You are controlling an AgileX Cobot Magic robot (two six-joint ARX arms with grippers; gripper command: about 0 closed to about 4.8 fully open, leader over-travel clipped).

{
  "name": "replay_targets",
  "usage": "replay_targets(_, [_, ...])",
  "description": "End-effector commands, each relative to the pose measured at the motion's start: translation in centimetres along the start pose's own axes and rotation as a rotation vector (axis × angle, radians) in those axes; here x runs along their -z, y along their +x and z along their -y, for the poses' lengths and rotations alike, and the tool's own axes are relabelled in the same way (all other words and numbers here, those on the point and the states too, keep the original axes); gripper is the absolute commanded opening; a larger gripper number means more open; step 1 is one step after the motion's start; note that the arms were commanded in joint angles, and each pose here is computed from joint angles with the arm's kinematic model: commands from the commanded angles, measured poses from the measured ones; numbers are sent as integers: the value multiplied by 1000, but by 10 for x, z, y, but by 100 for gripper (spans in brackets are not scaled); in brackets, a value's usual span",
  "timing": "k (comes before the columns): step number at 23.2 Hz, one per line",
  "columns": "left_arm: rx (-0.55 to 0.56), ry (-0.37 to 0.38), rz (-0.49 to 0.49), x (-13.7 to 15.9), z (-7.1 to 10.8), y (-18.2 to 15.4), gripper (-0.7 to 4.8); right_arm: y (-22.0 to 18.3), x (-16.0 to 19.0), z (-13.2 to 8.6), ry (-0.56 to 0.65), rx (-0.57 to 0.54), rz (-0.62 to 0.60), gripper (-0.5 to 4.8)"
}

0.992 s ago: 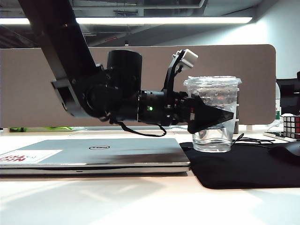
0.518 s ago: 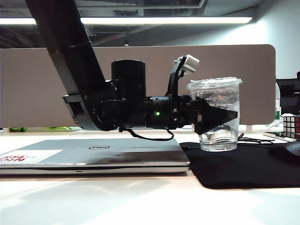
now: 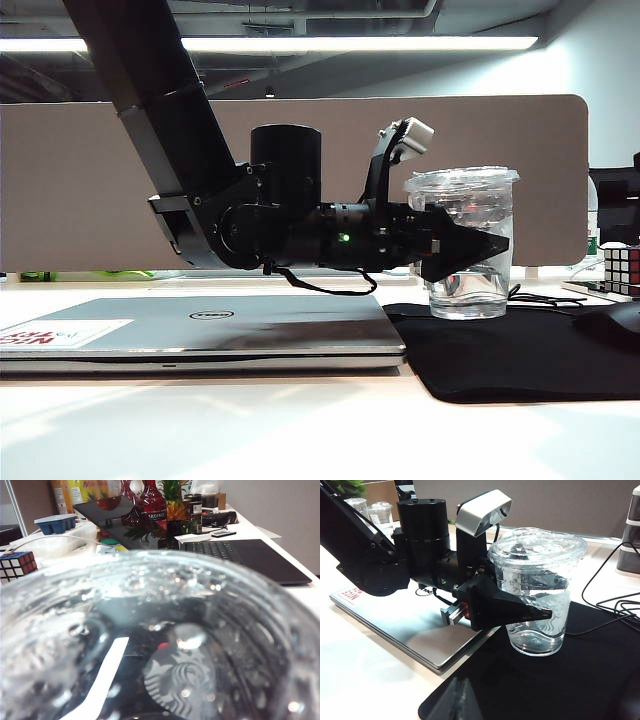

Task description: Pick up the coffee cup and place it on the right side of the laptop.

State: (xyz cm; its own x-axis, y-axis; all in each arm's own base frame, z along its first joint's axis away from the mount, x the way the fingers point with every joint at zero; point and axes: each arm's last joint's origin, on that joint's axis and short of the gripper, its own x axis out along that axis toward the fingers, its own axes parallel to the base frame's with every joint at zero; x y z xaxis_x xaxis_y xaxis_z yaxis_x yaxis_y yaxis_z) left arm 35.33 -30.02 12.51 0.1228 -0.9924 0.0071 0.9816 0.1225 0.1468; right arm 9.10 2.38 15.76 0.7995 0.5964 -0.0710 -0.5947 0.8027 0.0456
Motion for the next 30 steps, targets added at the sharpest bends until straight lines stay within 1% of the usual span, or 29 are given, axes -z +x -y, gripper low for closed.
replay_targets(1, [-21, 20, 7, -1, -1, 1, 301, 0, 1, 0, -7, -3, 6, -1])
replay_targets(6, [-23, 17, -8, 8, -2, 2, 301, 0, 1, 0, -7, -3, 6, -1])
replay_targets(8, [-22, 10, -14, 10, -1, 2, 323, 0, 1, 0, -7, -3, 6, -1])
replay_targets(13, [-22, 9, -15, 10, -2, 2, 479, 0, 1, 0, -7, -3, 6, -1])
replay_targets(16, [1, 8, -13, 10, -1, 2, 479, 0, 1, 0, -7, -3, 6, -1])
replay_targets(20, [70, 8, -1, 10, 0, 1, 479, 0, 1, 0, -8, -3, 6, -1])
replay_targets(23, [74, 2, -6, 10, -1, -1, 479, 0, 1, 0, -7, -3, 6, -1])
replay_targets(30, [160, -11, 3, 13, -15, -19, 479, 0, 1, 0, -8, -3, 6, -1])
